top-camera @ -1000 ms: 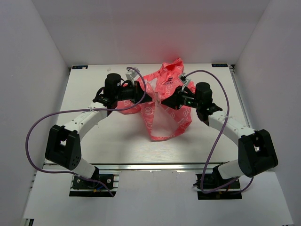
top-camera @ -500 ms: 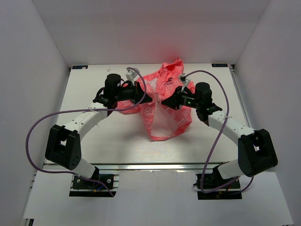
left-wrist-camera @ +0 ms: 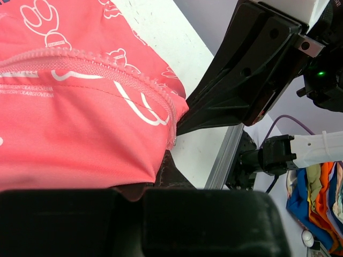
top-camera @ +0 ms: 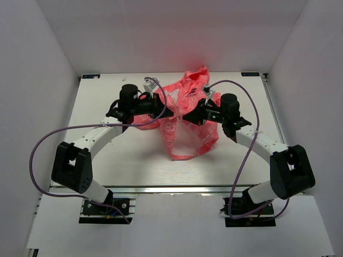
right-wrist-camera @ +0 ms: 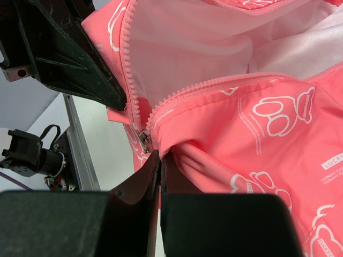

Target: Zip up the jacket

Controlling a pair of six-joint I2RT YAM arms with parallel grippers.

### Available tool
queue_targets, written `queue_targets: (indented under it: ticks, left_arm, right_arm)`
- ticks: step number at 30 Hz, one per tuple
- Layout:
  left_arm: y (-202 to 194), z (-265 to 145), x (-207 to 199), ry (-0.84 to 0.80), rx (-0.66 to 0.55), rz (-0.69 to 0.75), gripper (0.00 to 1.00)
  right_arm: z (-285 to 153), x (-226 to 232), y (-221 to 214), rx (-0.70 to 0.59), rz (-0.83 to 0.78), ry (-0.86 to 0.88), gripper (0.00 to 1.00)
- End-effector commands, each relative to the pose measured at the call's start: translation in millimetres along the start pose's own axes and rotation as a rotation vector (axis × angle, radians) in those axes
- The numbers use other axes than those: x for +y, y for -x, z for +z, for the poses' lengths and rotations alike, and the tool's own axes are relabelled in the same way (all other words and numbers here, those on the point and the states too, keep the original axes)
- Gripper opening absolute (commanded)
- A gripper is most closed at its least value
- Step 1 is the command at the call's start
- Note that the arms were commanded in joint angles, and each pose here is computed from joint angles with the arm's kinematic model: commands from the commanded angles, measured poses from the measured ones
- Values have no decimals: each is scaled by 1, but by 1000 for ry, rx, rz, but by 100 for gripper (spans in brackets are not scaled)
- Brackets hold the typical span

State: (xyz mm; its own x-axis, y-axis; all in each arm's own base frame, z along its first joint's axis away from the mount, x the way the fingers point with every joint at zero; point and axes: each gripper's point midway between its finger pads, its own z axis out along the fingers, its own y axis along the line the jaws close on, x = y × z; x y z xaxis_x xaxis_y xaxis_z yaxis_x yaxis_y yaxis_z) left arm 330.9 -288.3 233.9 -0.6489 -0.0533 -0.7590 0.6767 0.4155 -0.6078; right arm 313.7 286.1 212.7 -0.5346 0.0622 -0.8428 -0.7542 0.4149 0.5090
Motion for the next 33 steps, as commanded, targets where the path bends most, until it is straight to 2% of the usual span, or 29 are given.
queue_targets:
  ticks: [1, 11, 23, 33]
  left_arm:
    - [8, -5, -15, -34, -24, 44, 0]
    - [7, -6, -13, -20, -23, 48, 0]
    - [5, -4, -14, -39, -19, 36, 0]
    - [15, -9, -22, -40, -55, 54, 0]
  right_arm:
    - [1, 16, 25, -58, -55, 50, 0]
    - [-1, 16, 28, -75, -50, 34, 0]
    - [-2, 28, 28, -47, -75, 102, 0]
    - [0, 21, 22, -29, -55, 79, 0]
